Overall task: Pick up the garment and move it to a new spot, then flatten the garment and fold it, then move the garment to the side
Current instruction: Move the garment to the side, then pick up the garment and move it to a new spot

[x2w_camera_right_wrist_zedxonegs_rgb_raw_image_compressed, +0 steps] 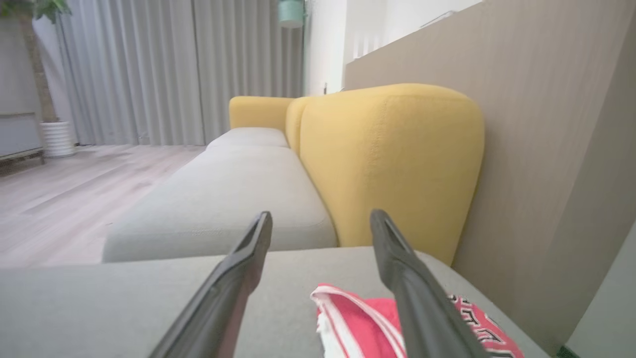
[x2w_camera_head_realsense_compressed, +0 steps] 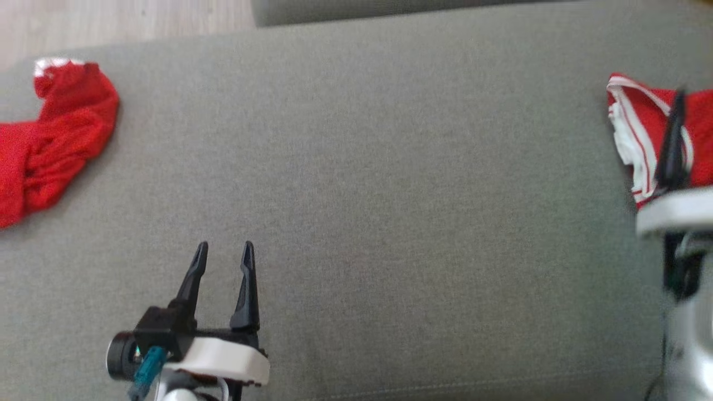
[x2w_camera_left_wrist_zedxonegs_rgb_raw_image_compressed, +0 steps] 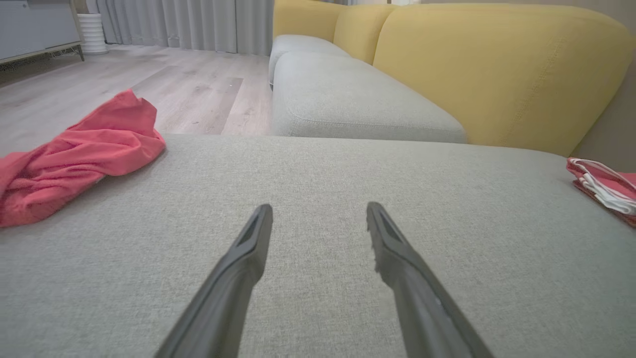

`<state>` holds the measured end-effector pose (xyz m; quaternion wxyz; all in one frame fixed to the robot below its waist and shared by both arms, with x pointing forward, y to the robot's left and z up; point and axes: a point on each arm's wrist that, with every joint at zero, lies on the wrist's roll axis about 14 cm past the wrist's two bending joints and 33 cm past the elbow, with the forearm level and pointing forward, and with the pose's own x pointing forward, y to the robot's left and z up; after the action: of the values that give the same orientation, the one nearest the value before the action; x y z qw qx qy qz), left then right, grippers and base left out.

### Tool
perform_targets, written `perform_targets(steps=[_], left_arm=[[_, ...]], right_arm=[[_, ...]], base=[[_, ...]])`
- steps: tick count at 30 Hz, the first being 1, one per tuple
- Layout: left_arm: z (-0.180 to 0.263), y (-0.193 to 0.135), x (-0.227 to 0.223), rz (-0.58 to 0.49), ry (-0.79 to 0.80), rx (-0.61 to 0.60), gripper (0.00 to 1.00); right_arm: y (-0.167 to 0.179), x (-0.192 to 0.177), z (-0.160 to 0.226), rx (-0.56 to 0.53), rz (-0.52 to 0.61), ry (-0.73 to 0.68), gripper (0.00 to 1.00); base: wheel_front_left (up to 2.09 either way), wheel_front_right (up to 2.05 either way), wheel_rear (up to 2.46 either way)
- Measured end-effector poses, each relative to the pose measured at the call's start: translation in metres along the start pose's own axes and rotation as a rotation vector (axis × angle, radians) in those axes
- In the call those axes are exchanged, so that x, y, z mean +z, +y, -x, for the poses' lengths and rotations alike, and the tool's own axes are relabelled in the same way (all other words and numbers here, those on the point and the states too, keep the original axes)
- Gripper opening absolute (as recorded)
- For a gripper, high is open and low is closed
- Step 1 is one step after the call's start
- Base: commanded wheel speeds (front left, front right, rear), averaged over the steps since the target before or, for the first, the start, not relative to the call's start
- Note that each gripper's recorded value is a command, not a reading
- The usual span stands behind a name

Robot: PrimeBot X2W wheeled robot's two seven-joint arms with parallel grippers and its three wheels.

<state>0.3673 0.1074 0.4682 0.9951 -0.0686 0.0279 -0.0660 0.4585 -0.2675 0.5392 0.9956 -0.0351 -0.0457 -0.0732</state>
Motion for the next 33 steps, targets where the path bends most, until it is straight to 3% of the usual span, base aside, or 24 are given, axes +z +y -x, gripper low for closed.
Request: perform_targets(steps=[8, 17, 33], left_arm=[[0.025, 0.009, 0.006, -0.010, -0.015, 0.037, 1.00], [0.053, 0.025, 0.002, -0.017, -0.008, 0.100, 1.00], [0.065, 0.036, -0.003, -0.017, 0.006, 0.143, 1.00]], right_arm=[[0.043, -0.022, 0.084, 0.110, -0.067, 0.077, 1.00], [0.065, -0.064, 0.139, 0.175, -0.128, 0.195, 1.00], [0.095, -0.080, 0.148, 0.260, -0.158, 0.235, 1.00]], base=[[0.00, 0.00, 0.00], [0.00, 0.00, 0.00], [0.00, 0.00, 0.00]])
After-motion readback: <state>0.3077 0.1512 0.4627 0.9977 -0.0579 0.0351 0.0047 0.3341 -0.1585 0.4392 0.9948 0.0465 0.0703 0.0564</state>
